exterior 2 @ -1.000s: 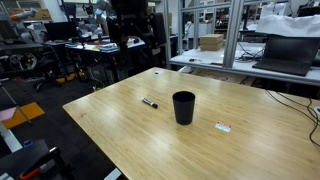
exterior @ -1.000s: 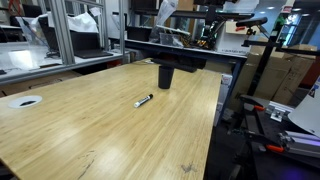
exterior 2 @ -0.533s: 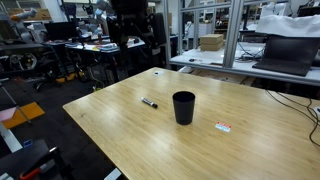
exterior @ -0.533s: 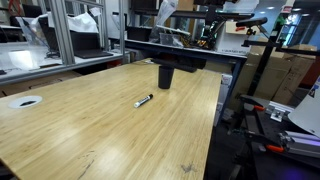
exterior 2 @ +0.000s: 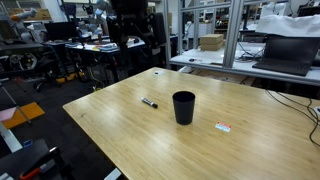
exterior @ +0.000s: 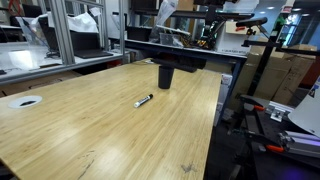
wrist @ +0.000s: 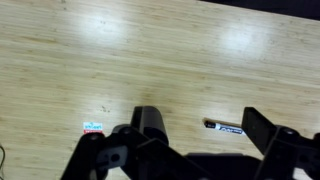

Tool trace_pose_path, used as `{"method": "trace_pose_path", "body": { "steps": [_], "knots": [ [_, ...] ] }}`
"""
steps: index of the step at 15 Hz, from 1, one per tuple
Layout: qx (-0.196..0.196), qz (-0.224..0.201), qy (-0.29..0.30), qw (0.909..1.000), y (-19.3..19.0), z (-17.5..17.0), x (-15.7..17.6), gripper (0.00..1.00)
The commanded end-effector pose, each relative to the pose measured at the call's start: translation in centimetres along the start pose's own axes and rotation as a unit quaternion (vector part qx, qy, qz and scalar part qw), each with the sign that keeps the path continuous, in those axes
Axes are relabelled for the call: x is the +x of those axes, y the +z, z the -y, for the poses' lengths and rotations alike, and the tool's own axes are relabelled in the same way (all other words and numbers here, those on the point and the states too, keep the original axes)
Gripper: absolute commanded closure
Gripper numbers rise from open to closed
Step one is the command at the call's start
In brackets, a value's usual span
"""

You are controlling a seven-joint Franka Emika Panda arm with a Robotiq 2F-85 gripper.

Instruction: Put the marker in the cup

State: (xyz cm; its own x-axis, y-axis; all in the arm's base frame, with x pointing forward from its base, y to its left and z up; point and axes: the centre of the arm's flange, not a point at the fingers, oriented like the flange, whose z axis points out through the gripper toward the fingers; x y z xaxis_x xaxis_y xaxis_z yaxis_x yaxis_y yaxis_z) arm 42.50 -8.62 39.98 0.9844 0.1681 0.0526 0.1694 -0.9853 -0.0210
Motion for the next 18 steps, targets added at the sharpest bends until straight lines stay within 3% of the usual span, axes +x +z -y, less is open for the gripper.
{"method": "trace_pose_path", "body": {
  "steps": [1, 2, 5, 9, 14, 18],
  "knots": [
    [0.0, 0.0, 0.0, 1.0, 0.0, 0.0, 0.0, 0.0],
    [0.0, 0.0, 0.0, 1.0, 0.0, 0.0, 0.0, 0.0],
    [0.003, 0.006, -0.077, 0.997, 0.8, 1.4, 0.8, 0.0],
    [-0.009, 0.019, -0.195, 0.9806, 2.0, 4.3, 2.5, 0.0],
    [-0.008, 0.03, -0.33, 0.9433, 3.0, 8.6, 5.4, 0.0],
    [-0.016, 0.016, -0.436, 0.8997, 1.9, 11.3, 7.5, 0.0]
  ]
}}
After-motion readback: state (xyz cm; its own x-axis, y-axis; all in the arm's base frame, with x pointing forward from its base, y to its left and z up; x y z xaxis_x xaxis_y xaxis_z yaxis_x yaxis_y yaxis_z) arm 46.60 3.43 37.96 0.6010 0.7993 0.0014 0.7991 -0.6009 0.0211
